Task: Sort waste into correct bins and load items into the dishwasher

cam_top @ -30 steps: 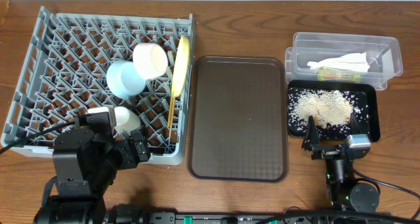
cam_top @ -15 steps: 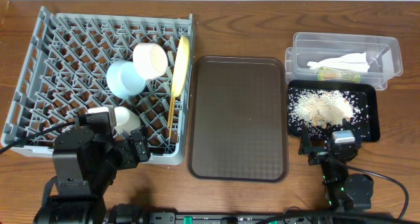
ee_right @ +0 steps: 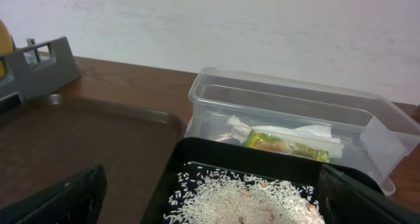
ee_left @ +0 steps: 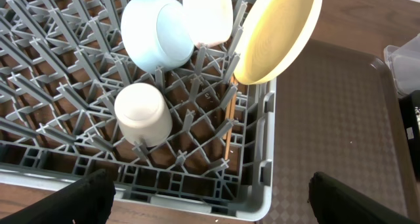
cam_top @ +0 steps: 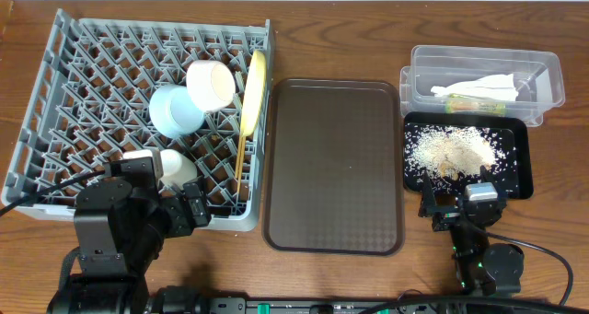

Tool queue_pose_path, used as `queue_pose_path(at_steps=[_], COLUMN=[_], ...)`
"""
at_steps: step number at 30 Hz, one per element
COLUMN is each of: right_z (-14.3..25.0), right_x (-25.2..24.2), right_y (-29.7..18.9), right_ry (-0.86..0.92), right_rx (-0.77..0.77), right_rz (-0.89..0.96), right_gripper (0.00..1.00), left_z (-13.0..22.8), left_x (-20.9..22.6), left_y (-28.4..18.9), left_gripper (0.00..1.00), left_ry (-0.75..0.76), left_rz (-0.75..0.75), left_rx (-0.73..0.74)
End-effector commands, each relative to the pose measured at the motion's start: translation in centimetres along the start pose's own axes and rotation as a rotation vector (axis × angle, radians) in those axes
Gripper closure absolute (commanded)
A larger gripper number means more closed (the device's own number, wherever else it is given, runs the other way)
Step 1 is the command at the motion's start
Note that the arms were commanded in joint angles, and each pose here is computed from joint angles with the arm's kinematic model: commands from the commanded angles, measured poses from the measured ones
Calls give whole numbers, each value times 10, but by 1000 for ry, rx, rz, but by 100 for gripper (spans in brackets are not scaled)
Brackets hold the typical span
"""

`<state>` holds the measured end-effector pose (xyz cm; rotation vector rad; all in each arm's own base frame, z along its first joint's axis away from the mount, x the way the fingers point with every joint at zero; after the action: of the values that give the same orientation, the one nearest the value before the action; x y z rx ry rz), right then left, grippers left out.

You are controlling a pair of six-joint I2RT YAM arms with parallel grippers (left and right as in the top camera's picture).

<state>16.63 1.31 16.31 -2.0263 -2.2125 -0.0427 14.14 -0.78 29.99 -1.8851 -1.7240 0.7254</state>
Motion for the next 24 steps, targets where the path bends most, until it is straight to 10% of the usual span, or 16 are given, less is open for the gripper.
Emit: queue_pose_path(at_steps=[1, 24], right_z=[0, 0], right_x=[-2, -2], right_y=[0, 0], right_ry=[-13, -12], right_rx=[-3, -3], right_rz=[7, 7], right_gripper=[1, 1], left_z=[2, 34], left_x=[2, 5], left_y=[2, 19], left_gripper=[3, 3], left_ry=[8, 29], left_rz=[-14, -38], left_rx=[7, -107])
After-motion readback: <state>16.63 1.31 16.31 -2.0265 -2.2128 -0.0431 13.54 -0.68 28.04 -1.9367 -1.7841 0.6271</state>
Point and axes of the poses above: each gripper's point midway between its finger pads, its own y axis out along the fingers, its own x axis along the line the jaws close on, z = x × y, the point moved 8 cm from there along -y, back along the fingers, and after that the axes turned 11 degrees about y, right-handed, at the moved point
